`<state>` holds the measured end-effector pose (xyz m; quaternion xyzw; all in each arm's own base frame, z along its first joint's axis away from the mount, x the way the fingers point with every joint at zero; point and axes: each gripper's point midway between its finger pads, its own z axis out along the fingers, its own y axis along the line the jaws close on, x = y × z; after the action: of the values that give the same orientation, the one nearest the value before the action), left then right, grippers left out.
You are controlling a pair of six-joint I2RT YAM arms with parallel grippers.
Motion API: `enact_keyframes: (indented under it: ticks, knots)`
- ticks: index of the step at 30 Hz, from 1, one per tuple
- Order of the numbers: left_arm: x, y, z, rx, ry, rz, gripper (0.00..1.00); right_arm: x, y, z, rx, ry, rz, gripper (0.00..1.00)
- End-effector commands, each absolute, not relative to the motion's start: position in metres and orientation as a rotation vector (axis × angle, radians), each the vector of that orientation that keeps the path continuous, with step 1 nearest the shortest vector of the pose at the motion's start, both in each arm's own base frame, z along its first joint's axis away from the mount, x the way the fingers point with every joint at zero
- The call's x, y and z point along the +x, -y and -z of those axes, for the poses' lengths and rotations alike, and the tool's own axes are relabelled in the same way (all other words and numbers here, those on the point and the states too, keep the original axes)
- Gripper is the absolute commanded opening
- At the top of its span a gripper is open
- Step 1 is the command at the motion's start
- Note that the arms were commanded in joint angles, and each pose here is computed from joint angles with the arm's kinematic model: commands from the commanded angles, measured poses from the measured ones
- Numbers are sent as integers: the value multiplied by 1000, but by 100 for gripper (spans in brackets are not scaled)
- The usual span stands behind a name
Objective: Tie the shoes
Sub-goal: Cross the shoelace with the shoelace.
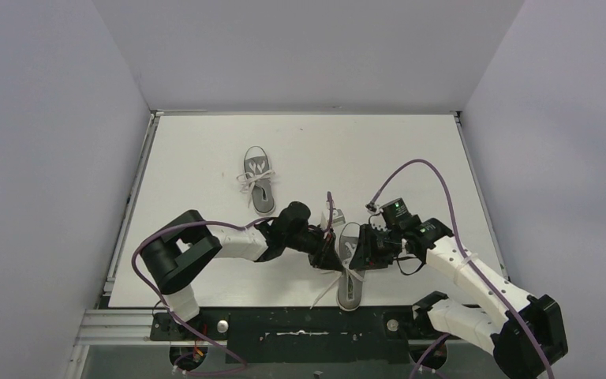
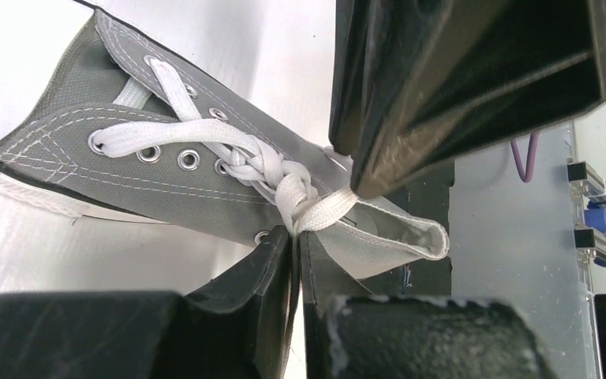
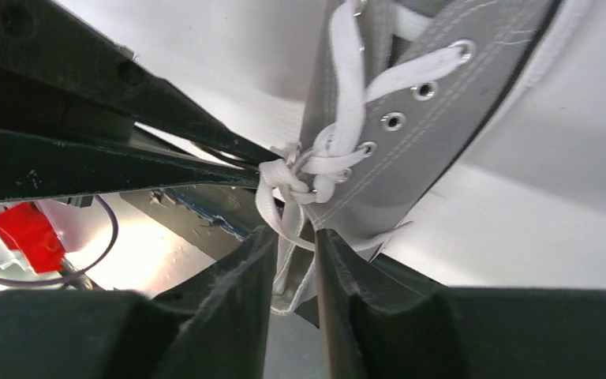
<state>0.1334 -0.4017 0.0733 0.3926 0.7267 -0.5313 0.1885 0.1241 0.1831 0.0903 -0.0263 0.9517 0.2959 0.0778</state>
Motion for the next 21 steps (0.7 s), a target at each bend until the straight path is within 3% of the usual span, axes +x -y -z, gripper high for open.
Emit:
enact_keyframes:
  ticks: [1,9,21]
  knots:
    - [145,413,-104,1117,-1926,1476,7,142,-178,-114,-45,-2771,-929,29]
    - [146,417,-112,1115,-1910,1495,7,163,-194,-112,-65,-2775,-1051,41]
    - [145,419,-118,1120,-1888,1513,7,170,-198,-100,-123,-2811,-1055,31]
